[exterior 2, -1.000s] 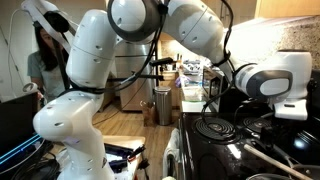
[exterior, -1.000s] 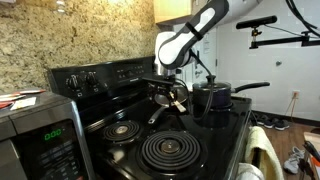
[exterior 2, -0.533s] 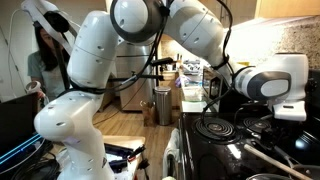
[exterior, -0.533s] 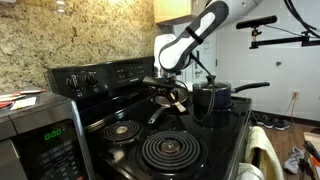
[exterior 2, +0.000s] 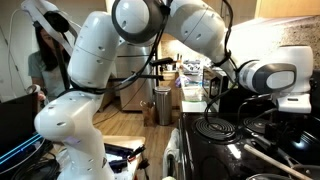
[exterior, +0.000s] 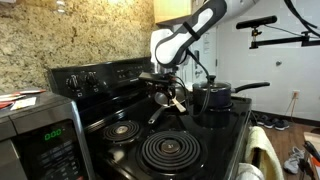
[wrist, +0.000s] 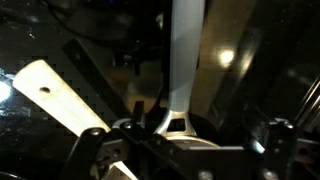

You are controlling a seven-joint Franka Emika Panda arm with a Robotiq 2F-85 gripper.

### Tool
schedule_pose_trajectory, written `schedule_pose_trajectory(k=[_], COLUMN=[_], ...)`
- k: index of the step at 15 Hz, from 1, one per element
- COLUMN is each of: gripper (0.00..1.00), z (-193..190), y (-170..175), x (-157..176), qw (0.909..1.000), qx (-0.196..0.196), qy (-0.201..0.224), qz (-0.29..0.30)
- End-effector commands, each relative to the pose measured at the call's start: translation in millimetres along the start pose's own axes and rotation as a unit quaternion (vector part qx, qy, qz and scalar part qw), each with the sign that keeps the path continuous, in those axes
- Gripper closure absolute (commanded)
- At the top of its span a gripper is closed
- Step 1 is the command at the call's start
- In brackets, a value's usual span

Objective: Move the pan to the left front plate of the stove

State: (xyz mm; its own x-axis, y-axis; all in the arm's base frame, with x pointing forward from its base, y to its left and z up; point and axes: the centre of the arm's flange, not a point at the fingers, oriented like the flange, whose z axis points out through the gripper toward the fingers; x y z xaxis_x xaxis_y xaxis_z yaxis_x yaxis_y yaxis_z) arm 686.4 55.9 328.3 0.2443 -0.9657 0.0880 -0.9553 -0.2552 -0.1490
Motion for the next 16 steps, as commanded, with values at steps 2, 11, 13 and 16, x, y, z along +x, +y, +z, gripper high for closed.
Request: schedule_pose_trajectory(k=[2,11,13,16], gripper=[0.00,0.00,0.25,0.40], z=[4.0,26.4,30.8,38.5], y=[-6.0,-0.8,0.8,3.3], x=[1.2,-0.3,-1.1,-3.5], qw=[0.9984,0.9966,0.9964,0.9961], qx=[-0.031,-0.044,-0.047,-0.051], qy=[-0.002,0.001,0.002,0.001], qz=[0.047,0.070,0.071,0.072])
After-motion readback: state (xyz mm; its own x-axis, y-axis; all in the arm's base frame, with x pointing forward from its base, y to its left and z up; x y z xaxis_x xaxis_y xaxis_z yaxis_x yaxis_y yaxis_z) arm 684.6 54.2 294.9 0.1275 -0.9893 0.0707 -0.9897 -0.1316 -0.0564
